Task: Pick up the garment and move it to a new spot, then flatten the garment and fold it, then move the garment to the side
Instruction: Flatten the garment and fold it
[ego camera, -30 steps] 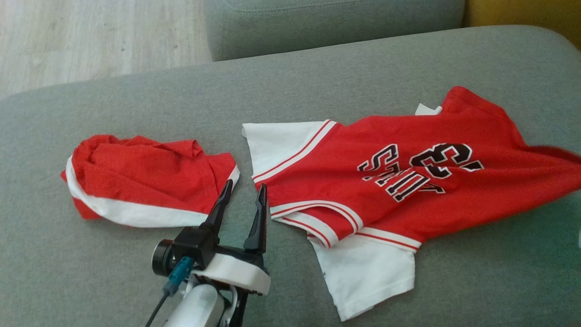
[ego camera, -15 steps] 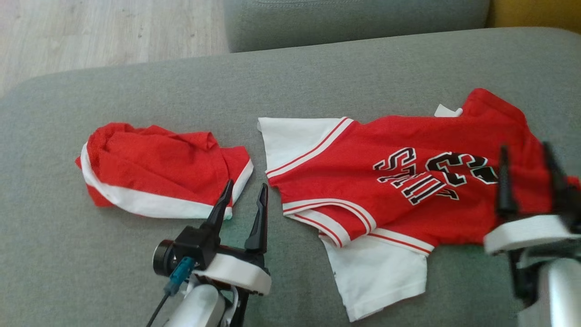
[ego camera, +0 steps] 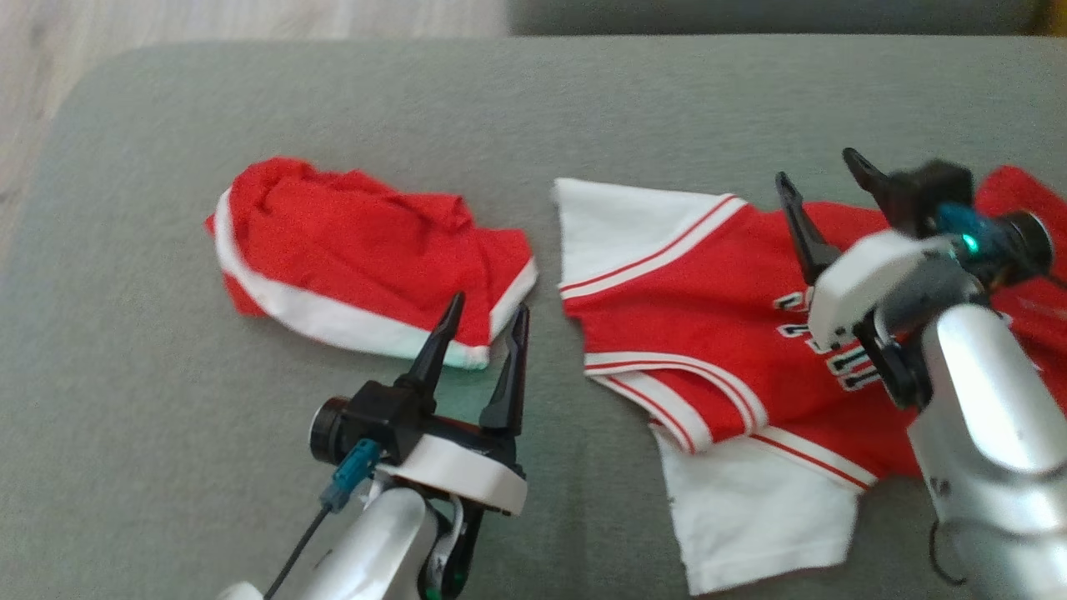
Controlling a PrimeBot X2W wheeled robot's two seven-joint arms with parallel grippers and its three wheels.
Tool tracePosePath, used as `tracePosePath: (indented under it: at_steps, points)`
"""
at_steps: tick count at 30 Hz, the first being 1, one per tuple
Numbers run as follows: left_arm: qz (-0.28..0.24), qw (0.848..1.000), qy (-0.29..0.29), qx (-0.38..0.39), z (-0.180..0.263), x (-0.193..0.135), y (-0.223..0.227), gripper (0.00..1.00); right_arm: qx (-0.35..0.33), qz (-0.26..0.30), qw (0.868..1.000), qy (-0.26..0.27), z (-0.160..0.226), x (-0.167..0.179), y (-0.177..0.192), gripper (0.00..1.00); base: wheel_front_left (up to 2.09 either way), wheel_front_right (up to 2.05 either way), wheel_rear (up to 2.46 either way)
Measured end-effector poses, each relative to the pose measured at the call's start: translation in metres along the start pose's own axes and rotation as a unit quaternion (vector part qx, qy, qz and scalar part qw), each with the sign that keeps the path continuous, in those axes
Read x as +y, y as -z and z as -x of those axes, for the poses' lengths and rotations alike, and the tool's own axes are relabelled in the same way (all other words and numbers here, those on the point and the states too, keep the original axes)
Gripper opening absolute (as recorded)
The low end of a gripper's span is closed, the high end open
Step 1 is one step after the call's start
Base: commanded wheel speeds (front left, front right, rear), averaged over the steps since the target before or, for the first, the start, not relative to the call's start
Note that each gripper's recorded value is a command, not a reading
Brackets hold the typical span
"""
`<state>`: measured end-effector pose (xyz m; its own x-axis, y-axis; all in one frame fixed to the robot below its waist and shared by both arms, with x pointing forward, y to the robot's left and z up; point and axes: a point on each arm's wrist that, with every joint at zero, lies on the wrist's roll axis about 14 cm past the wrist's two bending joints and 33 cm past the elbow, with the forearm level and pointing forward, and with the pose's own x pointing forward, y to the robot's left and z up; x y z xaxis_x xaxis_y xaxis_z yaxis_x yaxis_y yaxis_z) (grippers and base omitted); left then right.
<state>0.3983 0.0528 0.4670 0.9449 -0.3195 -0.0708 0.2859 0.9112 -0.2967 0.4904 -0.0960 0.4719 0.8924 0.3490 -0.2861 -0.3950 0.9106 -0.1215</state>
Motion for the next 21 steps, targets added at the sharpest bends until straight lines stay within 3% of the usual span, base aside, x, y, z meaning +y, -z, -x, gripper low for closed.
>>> tracePosePath:
  at_steps: [5,12,17,18,19,20,21]
  points:
    - [0.009,0.999,-0.032,0.009,0.006,0.018,0.006,1.00,0.109,0.023,0.991,-0.074,-0.035,0.027,0.036,1.00,0.00,0.00,0.00]
    - [0.012,0.998,-0.065,0.012,0.008,0.039,0.006,1.00,0.226,0.051,0.963,-0.140,-0.056,0.047,0.079,1.00,0.00,0.00,0.00]
    - [0.017,0.997,-0.078,0.017,0.008,0.047,0.009,1.00,0.286,0.052,0.941,-0.170,-0.059,0.052,0.087,1.00,0.00,0.00,0.00]
    - [0.017,0.997,-0.079,0.018,0.007,0.048,0.010,1.00,0.297,0.051,0.937,-0.174,-0.059,0.051,0.088,0.90,0.00,0.00,0.00]
    - [0.017,0.997,-0.078,0.018,0.005,0.048,0.010,1.00,0.304,0.051,0.934,-0.179,-0.059,0.050,0.087,0.48,0.00,0.00,0.00]
    - [0.017,0.997,-0.077,0.017,0.004,0.048,0.010,1.00,0.307,0.049,0.933,-0.183,-0.059,0.050,0.087,0.00,0.00,0.00,0.00]
    - [0.016,0.997,-0.077,0.016,0.002,0.049,0.009,1.00,0.307,0.045,0.932,-0.186,-0.059,0.049,0.086,0.00,0.00,0.00,0.00]
